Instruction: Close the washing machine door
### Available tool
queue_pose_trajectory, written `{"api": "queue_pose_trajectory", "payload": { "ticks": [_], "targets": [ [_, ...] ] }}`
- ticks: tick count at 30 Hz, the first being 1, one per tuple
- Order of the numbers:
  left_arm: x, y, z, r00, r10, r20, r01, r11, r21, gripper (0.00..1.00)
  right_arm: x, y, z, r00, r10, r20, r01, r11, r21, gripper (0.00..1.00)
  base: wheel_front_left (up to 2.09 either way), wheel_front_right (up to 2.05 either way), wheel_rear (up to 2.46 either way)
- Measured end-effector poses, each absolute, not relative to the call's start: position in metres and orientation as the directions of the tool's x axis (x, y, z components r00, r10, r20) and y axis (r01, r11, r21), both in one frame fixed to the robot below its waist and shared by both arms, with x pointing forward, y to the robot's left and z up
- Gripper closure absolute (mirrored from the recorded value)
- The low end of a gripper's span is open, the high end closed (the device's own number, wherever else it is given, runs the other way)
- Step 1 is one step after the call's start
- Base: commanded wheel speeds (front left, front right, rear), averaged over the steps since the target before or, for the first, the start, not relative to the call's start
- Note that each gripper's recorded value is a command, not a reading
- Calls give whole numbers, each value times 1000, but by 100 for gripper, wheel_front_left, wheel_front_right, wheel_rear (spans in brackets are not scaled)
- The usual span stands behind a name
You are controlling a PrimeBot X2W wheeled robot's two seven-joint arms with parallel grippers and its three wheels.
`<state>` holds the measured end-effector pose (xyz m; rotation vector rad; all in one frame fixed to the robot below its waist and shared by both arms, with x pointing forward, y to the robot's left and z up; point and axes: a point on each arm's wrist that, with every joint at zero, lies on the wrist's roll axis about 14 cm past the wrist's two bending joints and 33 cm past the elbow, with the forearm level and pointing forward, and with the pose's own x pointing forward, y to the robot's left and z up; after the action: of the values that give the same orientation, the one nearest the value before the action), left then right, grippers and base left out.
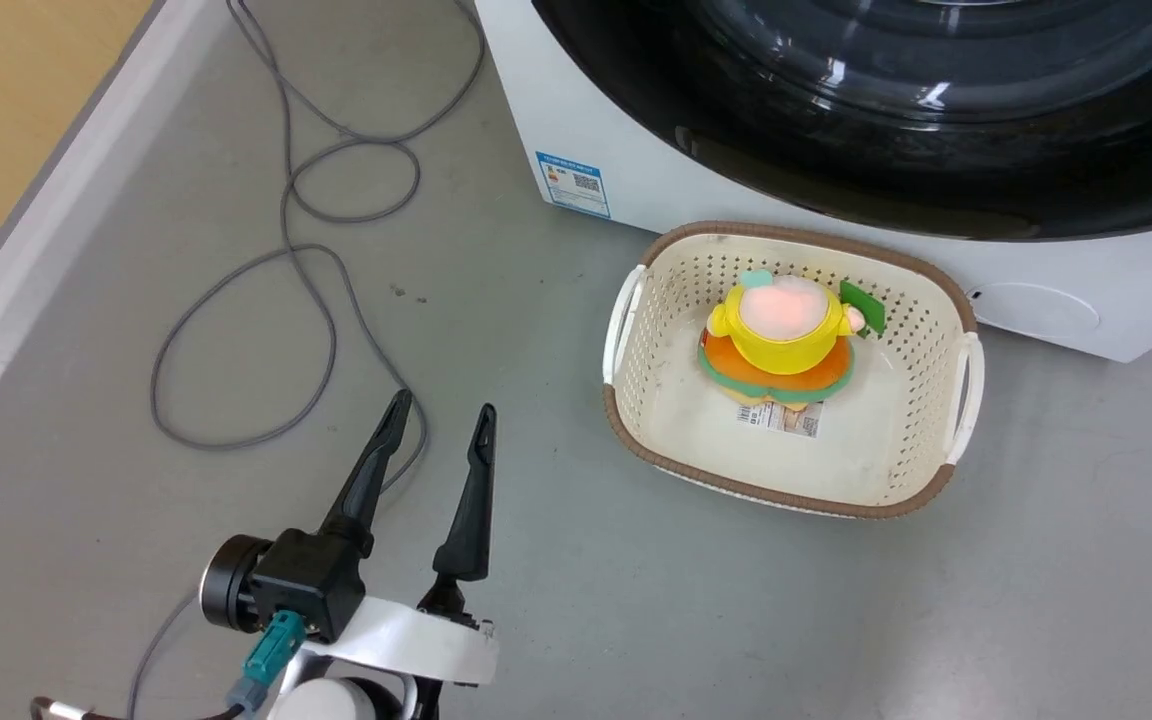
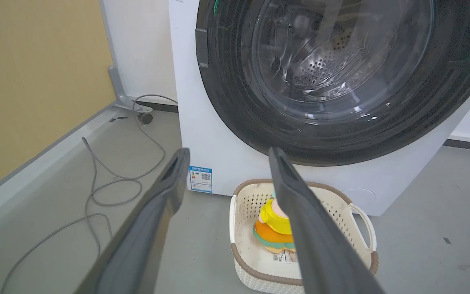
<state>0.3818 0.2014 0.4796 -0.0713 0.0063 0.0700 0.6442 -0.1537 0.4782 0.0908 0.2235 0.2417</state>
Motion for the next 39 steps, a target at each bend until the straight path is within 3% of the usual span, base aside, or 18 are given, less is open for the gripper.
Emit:
{"api": "queue_pose_trajectory", "payload": {
  "ticks": [7, 19, 29, 39],
  "targets": [
    [380, 199, 491, 998, 63, 25, -61, 995, -77, 0, 629, -157, 506, 961, 249, -123, -243, 968, 64, 100, 0, 0, 0],
    [369, 190, 512, 995, 40, 93, -31, 995, -97, 0, 531, -164, 532, 952, 305, 36, -306, 951, 47, 100, 0, 0, 0],
    [363, 177, 521, 992, -1, 126, 15, 994, -109, 0, 439, -196, 549, 970, 171, 172, -185, 980, 69, 100, 0, 0, 0],
    [355, 167, 520, 992, -34, 123, 48, 992, -113, 0, 368, -196, 543, 982, 60, 179, -71, 996, 54, 100, 0, 0, 0]
  ]
}}
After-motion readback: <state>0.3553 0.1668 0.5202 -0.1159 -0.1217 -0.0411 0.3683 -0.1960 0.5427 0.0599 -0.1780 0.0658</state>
